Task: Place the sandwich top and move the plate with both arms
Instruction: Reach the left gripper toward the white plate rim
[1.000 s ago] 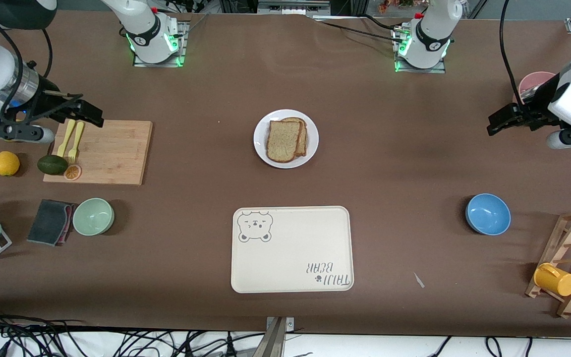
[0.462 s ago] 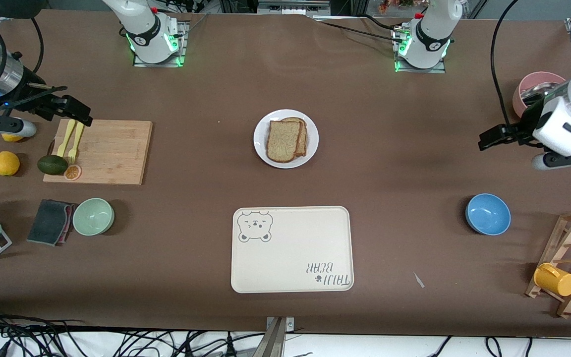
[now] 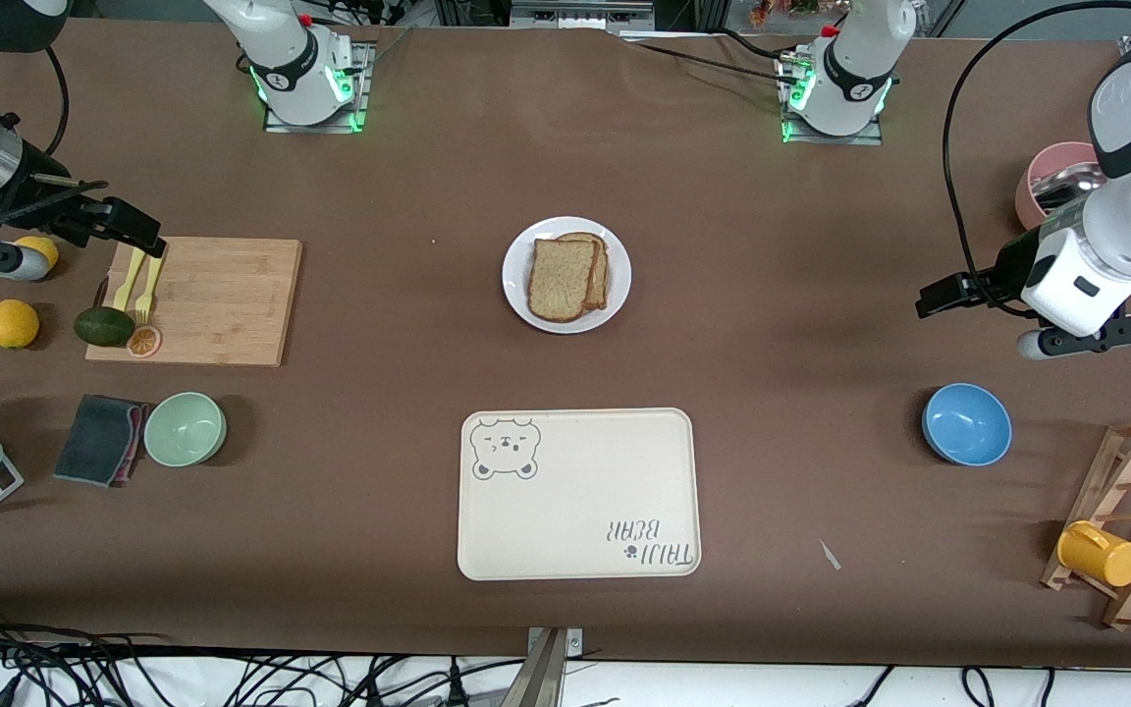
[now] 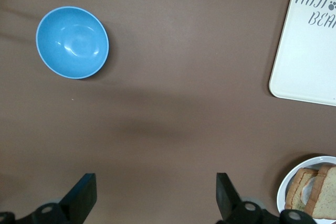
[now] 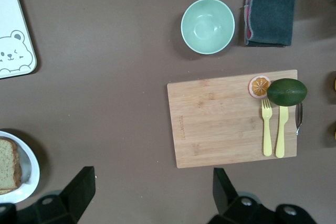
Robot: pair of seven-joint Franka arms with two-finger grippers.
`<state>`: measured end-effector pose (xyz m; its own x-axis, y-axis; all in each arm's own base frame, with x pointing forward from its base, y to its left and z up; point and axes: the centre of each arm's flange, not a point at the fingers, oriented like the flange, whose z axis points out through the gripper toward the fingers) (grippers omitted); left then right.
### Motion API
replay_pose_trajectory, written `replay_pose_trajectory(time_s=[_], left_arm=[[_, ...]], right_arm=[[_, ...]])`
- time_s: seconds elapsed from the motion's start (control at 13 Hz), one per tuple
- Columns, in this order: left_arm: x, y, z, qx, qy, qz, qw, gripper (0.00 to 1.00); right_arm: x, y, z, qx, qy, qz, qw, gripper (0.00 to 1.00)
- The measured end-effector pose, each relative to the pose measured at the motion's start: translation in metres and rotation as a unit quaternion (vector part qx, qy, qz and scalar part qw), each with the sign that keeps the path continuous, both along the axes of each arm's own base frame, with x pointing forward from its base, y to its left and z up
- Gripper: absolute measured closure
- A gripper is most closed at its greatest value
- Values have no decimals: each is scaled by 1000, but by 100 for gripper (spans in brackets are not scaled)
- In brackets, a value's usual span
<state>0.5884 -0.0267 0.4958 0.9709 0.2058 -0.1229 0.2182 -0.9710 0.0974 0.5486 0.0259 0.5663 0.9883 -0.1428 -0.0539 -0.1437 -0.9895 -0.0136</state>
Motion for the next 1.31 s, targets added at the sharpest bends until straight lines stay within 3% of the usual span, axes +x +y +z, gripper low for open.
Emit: replay_pose_trajectory(time_s=[0.31,0.54,0.85,1.31], left_arm=[[-10,17,-48,-61,12,28,998,0],[-32,15,-80,-118,17,19,993,0],[-65,1,-117,-155,20,22,987,0],[-90,-41,-164,-236,18,-48,970,0]], right_arm=[[0,5,-2,0,2,5,1000,1],[1,10,-4,0,5,9,1000,1],[0,23,-4,0,5,21,1000,1],[-1,27,-4,0,5,24,1000,1]])
